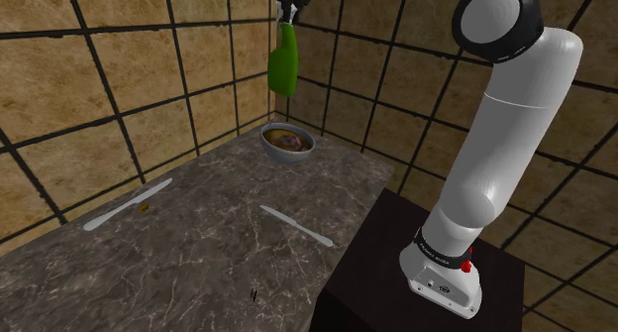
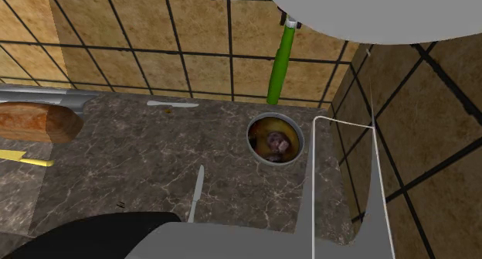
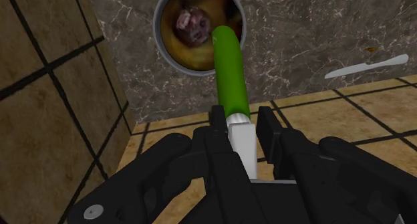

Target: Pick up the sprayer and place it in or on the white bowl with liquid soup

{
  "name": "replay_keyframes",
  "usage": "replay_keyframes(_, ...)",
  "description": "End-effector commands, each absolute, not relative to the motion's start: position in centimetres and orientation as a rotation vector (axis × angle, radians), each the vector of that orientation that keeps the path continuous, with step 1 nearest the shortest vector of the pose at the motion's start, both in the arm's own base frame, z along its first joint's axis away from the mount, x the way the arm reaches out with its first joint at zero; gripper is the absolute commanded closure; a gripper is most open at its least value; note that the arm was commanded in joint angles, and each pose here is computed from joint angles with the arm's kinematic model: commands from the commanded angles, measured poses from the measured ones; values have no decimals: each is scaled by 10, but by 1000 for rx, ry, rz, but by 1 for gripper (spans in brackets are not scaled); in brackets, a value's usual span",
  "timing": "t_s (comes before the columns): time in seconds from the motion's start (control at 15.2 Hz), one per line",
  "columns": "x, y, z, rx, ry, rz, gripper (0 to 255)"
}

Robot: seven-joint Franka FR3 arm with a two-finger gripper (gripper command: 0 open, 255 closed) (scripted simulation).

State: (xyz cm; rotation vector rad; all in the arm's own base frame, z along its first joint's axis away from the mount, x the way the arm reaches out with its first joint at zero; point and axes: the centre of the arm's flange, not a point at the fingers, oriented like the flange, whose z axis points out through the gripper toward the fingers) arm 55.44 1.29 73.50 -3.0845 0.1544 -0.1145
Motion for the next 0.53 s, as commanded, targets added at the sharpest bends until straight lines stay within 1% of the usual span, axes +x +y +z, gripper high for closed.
replay_keyframes(0.0, 553, 10, 727, -3084, 153, -115, 255)
replay_keyframes(0.46, 553, 10, 690, -3084, 153, -115, 255)
